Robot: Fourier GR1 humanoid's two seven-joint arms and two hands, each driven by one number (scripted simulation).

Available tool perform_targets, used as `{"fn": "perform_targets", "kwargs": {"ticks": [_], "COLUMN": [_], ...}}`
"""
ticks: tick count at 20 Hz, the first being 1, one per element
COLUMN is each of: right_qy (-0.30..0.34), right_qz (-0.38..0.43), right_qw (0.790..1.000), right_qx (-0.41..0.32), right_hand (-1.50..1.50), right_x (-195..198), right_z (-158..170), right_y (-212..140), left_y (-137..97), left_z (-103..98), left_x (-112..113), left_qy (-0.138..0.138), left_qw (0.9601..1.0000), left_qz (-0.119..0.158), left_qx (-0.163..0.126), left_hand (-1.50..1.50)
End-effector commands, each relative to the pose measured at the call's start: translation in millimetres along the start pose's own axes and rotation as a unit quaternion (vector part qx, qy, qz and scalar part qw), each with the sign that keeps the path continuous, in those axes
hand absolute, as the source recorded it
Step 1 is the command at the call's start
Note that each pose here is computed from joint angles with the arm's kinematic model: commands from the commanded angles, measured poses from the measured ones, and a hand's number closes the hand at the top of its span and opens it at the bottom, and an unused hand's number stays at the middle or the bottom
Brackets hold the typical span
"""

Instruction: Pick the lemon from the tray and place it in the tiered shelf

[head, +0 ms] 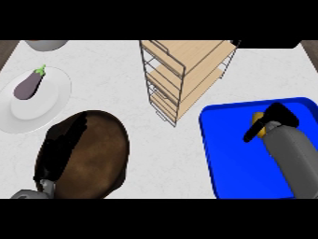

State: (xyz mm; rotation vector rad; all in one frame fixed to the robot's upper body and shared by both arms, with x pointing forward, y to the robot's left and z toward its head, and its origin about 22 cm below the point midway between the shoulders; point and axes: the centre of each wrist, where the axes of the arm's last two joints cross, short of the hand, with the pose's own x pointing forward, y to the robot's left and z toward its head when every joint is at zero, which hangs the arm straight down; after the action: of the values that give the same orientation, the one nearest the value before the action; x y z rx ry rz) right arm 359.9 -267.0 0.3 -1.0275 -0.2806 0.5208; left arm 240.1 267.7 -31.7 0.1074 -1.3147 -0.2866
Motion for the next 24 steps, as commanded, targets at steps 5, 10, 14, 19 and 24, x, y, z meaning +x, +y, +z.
{"fn": "perform_targets", "kwargs": {"ticks": [5,10,14,19,24], "right_qy": [-0.007,0.011,-0.183,-0.488,-0.619], "right_qz": [-0.013,0.007,0.072,0.167,0.139], "right_qw": [1.0,0.998,0.978,0.856,0.77], "right_qx": [-0.022,-0.068,-0.066,-0.039,-0.065], "right_hand": [1.5,1.5,1.5,1.5,1.5], "right_x": [-1,-1,-1,20,-19], "right_z": [-13,-11,1,47,30], "right_y": [-1,1,-12,-13,-90], "left_y": [4,-10,5,-5,1], "left_z": [-6,-10,-4,1,0], "left_x": [-3,26,9,1,6], "left_qy": [-0.005,-0.001,-0.009,-0.002,0.001], "left_qw": [0.9999,1.0,1.0,1.0,1.0], "left_qz": [0.002,-0.001,-0.003,-0.003,0.006], "left_qx": [-0.009,0.001,0.001,-0.008,0.0], "left_hand": [0.0,0.0,0.0,0.0,0.0]}}
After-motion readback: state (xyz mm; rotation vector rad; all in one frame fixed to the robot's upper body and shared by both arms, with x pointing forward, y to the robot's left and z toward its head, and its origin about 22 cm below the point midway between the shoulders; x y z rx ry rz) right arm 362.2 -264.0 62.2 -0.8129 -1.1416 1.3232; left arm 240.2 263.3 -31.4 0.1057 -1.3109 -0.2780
